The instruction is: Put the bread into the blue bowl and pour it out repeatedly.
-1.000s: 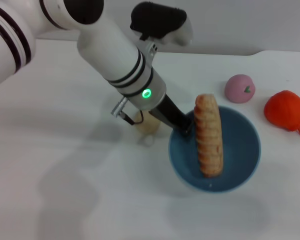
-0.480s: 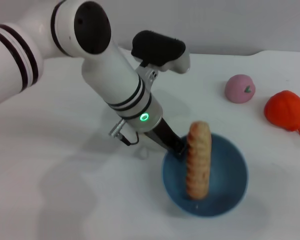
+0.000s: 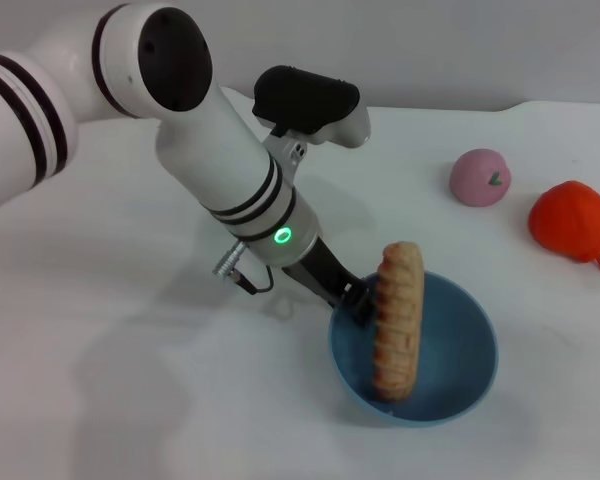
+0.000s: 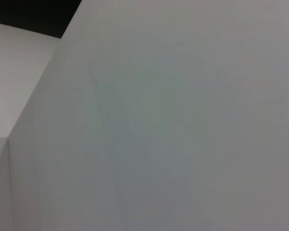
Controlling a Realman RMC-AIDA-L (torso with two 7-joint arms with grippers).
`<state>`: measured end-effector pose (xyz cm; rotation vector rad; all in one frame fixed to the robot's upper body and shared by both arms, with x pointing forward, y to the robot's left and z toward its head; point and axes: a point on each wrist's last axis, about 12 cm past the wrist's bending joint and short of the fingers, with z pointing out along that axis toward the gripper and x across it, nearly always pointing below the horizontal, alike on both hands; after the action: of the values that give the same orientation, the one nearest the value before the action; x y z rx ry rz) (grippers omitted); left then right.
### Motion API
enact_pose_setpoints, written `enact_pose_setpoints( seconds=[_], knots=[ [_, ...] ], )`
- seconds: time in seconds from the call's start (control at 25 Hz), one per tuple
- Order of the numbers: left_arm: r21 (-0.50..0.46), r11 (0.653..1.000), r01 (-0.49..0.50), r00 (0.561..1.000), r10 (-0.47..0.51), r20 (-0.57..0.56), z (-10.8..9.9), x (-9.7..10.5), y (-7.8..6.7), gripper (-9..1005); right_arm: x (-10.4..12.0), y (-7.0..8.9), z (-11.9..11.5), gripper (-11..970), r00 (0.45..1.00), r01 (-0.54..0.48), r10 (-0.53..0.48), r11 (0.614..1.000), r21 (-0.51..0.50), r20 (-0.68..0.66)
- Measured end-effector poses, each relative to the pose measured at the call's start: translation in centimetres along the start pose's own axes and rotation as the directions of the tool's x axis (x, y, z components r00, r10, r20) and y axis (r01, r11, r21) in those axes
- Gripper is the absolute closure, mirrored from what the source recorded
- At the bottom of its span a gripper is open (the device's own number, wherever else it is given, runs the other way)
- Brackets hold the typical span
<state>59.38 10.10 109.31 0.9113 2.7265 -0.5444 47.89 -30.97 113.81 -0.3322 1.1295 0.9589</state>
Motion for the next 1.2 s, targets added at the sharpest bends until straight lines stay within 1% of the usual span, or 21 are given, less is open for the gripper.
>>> enact_pose_setpoints(
  seconds=[0.16,0.32,0.44,0.52,0.64,0.68,0.72,0.76,0.96,1.08,1.12,1.16,1.2],
  knots=[
    [0.013,1.000,0.017,1.000,-0.018,0.002,-0.6,0.0,0.1,769,0.1,0.0,-0.1,575,1.000,-0.004,0.004,1.000,0.005,-0.001],
    [0.040,0.998,0.050,0.998,-0.051,0.023,-1.4,-0.1,0.5,691,0.0,-0.2,-0.4,575,1.000,-0.002,0.002,1.000,0.020,-0.001],
    [0.072,0.993,0.092,0.992,-0.098,0.083,-2.4,0.0,1.3,629,0.1,-0.3,-0.6,575,1.000,-0.004,0.004,0.999,0.034,0.000],
    [0.088,0.990,0.112,0.984,-0.123,0.130,-3.2,0.2,2.1,631,0.2,-0.5,-0.9,575,1.000,-0.012,0.012,0.999,0.049,-0.003],
    [0.113,0.981,0.160,0.960,-0.181,0.212,-4.4,0.7,3.8,634,0.5,-0.9,-1.4,575,1.000,-0.025,0.025,0.997,0.080,-0.001],
    [0.121,0.976,0.181,0.949,-0.206,0.240,-4.8,1.0,4.5,635,0.6,-1.1,-1.6,575,1.000,-0.031,0.031,0.995,0.094,0.001],
    [0.135,0.966,0.222,0.924,-0.253,0.288,-5.5,1.6,5.8,635,0.9,-1.5,-2.2,575,0.999,-0.048,0.047,0.990,0.132,0.008],
    [0.135,0.966,0.222,0.924,-0.253,0.288,-5.5,1.6,5.8,636,0.9,-1.5,-2.2,575,0.999,-0.048,0.047,0.990,0.132,0.008],
    [0.147,0.945,0.292,0.865,-0.326,0.381,-6.9,3.2,8.1,637,1.6,-2.2,-3.9,575,0.997,-0.083,0.079,0.970,0.227,0.026],
    [0.143,0.938,0.314,0.825,-0.345,0.447,-7.5,4.0,9.0,637,2.1,-2.7,-5.1,575,0.995,-0.094,0.086,0.952,0.292,0.042],
    [0.143,0.938,0.314,0.825,-0.345,0.447,-7.5,4.0,9.0,638,2.2,-2.8,-5.5,575,0.995,-0.099,0.089,0.944,0.315,0.047],
    [0.149,0.937,0.314,0.810,-0.347,0.473,-7.7,4.2,9.2,638,2.4,-3.0,-5.8,575,0.994,-0.105,0.094,0.935,0.340,0.049],
    [0.184,0.932,0.313,0.747,-0.361,0.558,-8.2,4.8,9.6,638,2.7,-3.1,-6.2,575,0.994,-0.113,0.102,0.923,0.369,0.049]
  ],
)
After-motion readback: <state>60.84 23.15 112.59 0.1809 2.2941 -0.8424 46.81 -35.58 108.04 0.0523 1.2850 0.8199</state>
